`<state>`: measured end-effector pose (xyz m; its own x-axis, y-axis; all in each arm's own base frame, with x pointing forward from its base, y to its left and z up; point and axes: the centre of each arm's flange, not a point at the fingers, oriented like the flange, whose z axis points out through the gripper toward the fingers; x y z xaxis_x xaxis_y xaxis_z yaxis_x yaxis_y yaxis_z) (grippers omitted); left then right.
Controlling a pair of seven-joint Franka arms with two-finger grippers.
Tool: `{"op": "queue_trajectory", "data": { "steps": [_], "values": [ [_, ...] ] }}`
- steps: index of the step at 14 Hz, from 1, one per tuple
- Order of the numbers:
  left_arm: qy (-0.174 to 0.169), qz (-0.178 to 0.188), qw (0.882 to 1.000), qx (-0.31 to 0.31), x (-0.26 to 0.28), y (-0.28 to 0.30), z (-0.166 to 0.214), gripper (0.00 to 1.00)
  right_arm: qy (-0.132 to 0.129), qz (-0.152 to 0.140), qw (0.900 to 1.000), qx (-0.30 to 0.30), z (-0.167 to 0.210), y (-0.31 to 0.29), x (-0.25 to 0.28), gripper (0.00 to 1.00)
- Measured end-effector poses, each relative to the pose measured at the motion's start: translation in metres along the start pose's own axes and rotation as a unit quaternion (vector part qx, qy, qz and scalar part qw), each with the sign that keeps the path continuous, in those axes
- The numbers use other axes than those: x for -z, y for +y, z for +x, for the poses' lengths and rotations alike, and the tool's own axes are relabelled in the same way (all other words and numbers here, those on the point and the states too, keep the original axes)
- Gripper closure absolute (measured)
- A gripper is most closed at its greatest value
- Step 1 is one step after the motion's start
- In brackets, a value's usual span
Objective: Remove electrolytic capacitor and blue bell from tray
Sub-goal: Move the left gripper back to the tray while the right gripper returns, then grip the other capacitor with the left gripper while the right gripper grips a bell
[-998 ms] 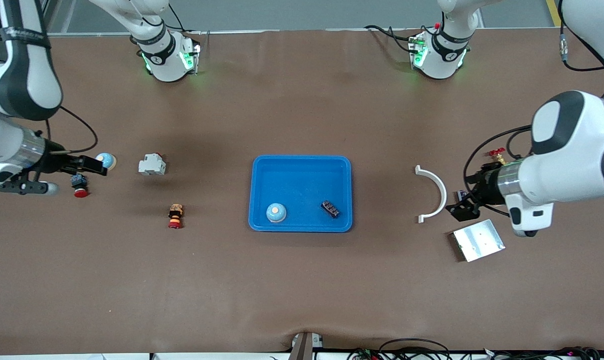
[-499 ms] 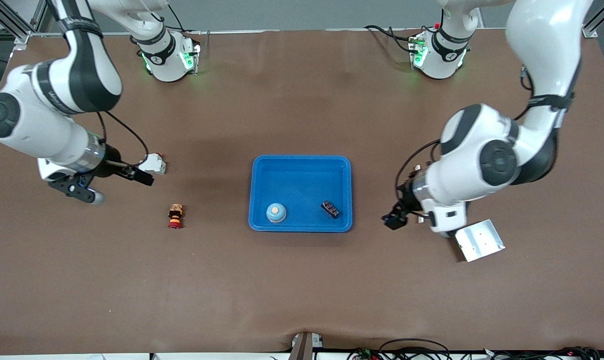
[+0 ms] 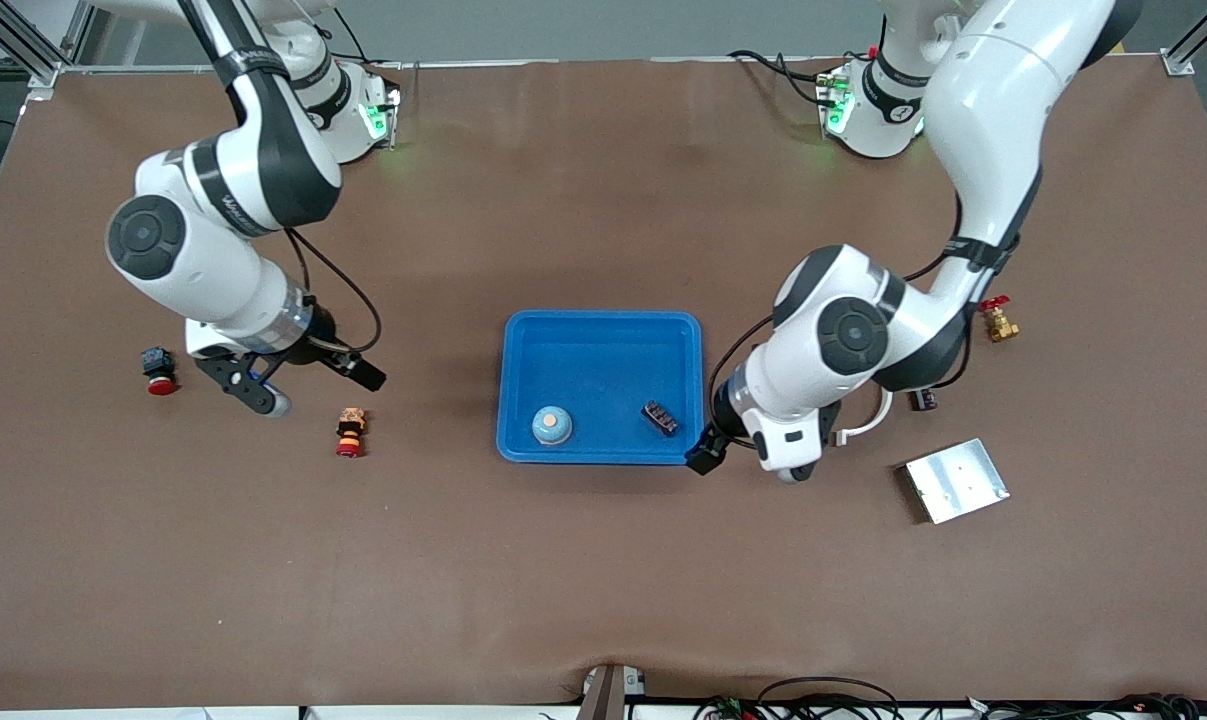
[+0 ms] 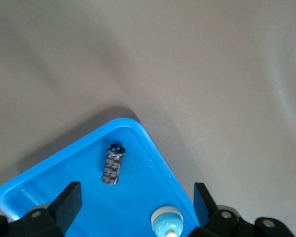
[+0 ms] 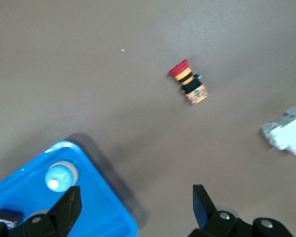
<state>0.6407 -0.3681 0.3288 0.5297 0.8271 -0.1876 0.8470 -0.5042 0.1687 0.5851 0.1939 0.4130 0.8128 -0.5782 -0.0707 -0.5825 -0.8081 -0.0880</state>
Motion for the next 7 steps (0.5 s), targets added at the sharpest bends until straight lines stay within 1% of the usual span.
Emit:
{"op": "queue_trajectory", "data": {
  "steps": [3, 7],
  "values": [
    [0.006, -0.005, 1.000, 0.006, -0.036, 0.000, -0.018, 0.00, 0.005, 0.008, 1.000, -0.025, -0.005, -0.033, -0.003, 0.00],
    [0.005, 0.011, 1.000, 0.001, -0.074, -0.007, -0.025, 0.00, 0.020, 0.000, 0.999, -0.037, -0.015, -0.085, -0.042, 0.00]
  ]
}}
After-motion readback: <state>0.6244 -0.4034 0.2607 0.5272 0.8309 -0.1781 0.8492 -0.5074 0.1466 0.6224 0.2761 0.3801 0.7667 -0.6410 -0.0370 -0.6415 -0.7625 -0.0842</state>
